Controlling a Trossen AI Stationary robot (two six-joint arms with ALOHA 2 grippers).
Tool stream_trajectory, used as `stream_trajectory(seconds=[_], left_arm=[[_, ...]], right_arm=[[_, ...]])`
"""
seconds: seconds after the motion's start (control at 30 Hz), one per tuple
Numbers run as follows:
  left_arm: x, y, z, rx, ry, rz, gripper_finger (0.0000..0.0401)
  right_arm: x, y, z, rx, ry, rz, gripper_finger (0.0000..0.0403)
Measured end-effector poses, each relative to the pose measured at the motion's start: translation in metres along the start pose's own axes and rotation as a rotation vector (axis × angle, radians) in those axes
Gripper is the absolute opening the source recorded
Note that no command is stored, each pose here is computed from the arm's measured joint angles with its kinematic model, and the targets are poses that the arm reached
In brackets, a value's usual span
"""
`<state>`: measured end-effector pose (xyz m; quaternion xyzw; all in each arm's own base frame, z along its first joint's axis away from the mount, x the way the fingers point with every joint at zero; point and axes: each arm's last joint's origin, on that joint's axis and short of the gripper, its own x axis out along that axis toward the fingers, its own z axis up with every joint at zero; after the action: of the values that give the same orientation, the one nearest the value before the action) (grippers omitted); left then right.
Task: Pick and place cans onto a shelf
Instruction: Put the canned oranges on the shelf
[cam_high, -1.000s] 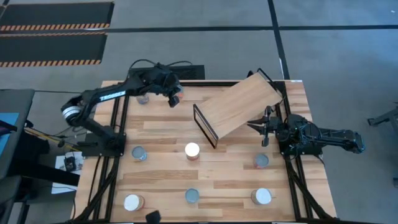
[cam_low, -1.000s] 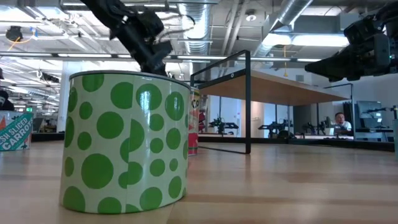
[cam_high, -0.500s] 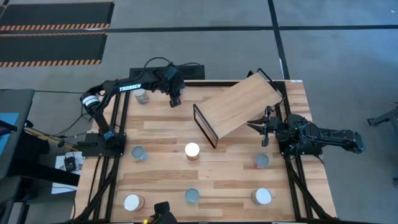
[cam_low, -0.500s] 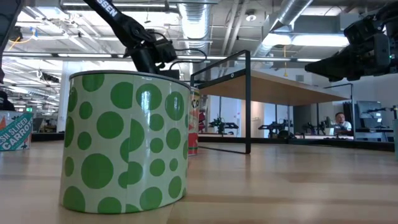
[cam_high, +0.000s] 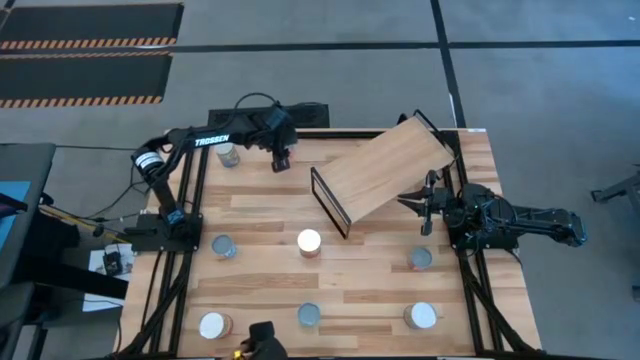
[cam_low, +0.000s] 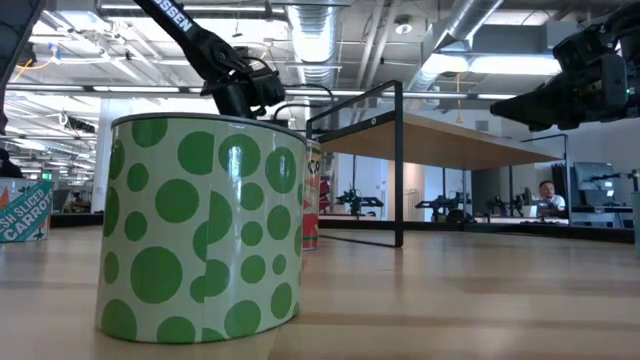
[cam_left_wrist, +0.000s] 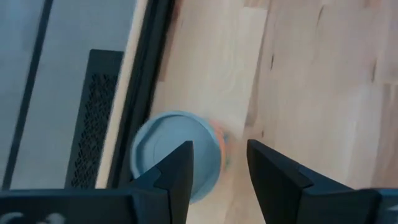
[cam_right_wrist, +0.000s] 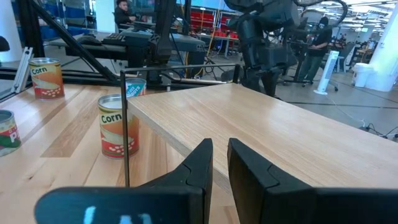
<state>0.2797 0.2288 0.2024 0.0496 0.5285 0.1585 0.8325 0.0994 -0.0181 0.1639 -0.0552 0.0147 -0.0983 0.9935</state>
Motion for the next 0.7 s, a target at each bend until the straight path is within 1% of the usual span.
stream_trajectory(seconds=[0.03, 0.1, 0.17, 0.23, 0.3, 0.37, 0.47, 0.6, 0.63, 0.7], left_arm=[[0.002, -0.001, -0.001, 0.005, 0.013, -0.005, 0.0142], [0.01, -0.001, 0.0, 0.02, 0.019, 0.031, 0.0142], [0.015, -0.001, -0.001, 0.019, 0.038, 0.031, 0.0142], [0.021, 0.0, 0.0, 0.024, 0.031, 0.045, 0.0142], [0.028, -0.002, -0.004, 0.036, 0.071, 0.041, 0.0141], [0.032, -0.001, -0.005, 0.037, 0.083, 0.053, 0.0135], [0.033, -0.001, -0.005, 0.05, 0.089, 0.058, 0.0102], [0.031, -0.002, -0.004, 0.076, 0.092, 0.055, 0.0029], [0.03, -0.001, -0.004, 0.076, 0.093, 0.053, 0.0016], [0.026, 0.0, -0.002, 0.075, 0.094, 0.045, 0.001]], right_arm=[[0.0, 0.0, 0.0, 0.0, -0.001, 0.0, 0.0076], [0.0, 0.0, 0.0, 0.0, 0.0, 0.0, 0.0076], [0.0, 0.0, 0.0, 0.0, -0.001, 0.0, 0.0076], [0.0, 0.0, 0.0, 0.0, 0.0, 0.0, 0.0076], [0.0, 0.0, 0.0, 0.0, 0.0, 0.001, 0.0076], [0.0, 0.0, 0.0, 0.0, -0.001, 0.0, 0.0076], [0.0, 0.0, 0.0, 0.0, 0.0, 0.0, 0.0076], [0.0, 0.0, 0.0, 0.0, -0.001, 0.001, 0.0076], [0.0, 0.0, 0.0, 0.0, 0.0, 0.0, 0.0076], [0.0, 0.0, 0.0, 0.0, 0.0, 0.0, 0.0076]])
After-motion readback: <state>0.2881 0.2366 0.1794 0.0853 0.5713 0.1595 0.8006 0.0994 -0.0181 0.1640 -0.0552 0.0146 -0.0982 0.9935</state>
